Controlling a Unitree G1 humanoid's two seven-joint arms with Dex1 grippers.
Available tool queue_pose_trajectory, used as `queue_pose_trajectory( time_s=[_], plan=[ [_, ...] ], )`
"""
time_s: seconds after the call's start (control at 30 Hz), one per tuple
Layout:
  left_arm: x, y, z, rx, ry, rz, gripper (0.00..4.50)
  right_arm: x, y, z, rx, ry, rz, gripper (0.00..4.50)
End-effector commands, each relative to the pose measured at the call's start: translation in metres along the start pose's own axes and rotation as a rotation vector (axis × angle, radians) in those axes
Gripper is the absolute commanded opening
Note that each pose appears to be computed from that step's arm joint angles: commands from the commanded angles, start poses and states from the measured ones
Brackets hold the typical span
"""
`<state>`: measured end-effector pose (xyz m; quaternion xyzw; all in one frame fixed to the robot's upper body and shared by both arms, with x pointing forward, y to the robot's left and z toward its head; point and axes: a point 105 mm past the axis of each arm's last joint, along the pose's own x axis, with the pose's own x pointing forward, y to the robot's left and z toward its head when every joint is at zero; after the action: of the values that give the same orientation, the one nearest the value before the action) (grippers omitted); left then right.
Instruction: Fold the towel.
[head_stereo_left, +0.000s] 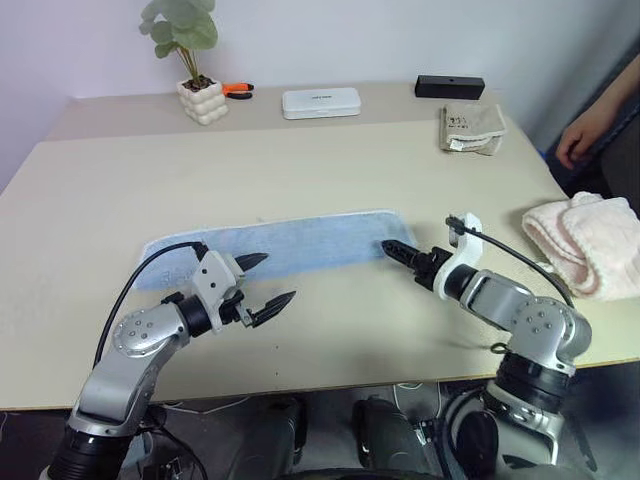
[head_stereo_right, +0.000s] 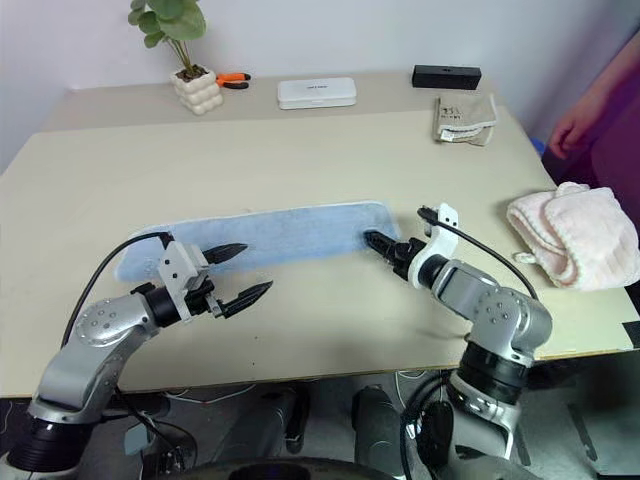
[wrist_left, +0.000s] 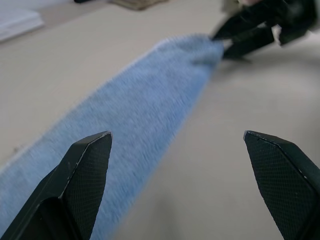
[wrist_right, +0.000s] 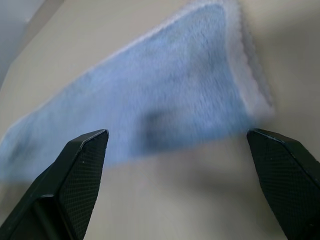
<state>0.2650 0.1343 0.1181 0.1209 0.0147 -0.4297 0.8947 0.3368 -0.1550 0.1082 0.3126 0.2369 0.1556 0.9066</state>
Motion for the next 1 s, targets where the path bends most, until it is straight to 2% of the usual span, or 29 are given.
queue_pose_trajectory(
  time_s=[0.03,0.1,0.33,0.5,0.63,0.7,0.8,0.87,0.93,1.0],
  plan=[
    [-0.004,-0.004,0.005,0.012,-0.009,-0.011,4.29,0.015,-0.013,0.012,0.114,-0.054,-0.098,4.24],
    [-0.006,-0.006,0.004,0.01,-0.006,-0.002,4.29,0.018,-0.018,0.016,0.146,-0.067,-0.133,3.63],
    [-0.006,-0.012,0.0,-0.001,-0.002,0.003,4.29,0.014,-0.013,0.027,0.13,-0.103,-0.109,0.03],
    [-0.005,-0.013,-0.003,0.0,0.009,0.0,4.29,-0.007,-0.012,0.052,0.043,-0.174,-0.088,0.03],
    [0.001,-0.011,-0.005,0.022,0.022,-0.012,4.29,-0.042,-0.017,0.084,-0.188,-0.223,-0.126,0.03],
    [0.006,-0.01,-0.003,0.023,0.016,-0.015,4.29,-0.047,-0.011,0.089,-0.31,-0.209,-0.117,0.03],
    [0.01,-0.01,-0.002,0.03,0.013,-0.025,4.29,-0.046,0.005,0.087,-0.479,-0.177,-0.075,0.03],
    [0.012,-0.01,-0.001,0.034,0.011,-0.026,4.29,-0.038,0.033,0.076,-0.63,-0.139,0.024,0.03],
    [0.012,-0.01,-0.002,0.034,0.011,-0.02,4.29,-0.027,0.064,0.055,-0.808,-0.084,0.149,0.03],
    [0.01,-0.009,-0.004,0.035,0.015,-0.01,4.29,-0.017,0.08,0.032,-0.902,-0.025,0.227,0.03]
  ],
)
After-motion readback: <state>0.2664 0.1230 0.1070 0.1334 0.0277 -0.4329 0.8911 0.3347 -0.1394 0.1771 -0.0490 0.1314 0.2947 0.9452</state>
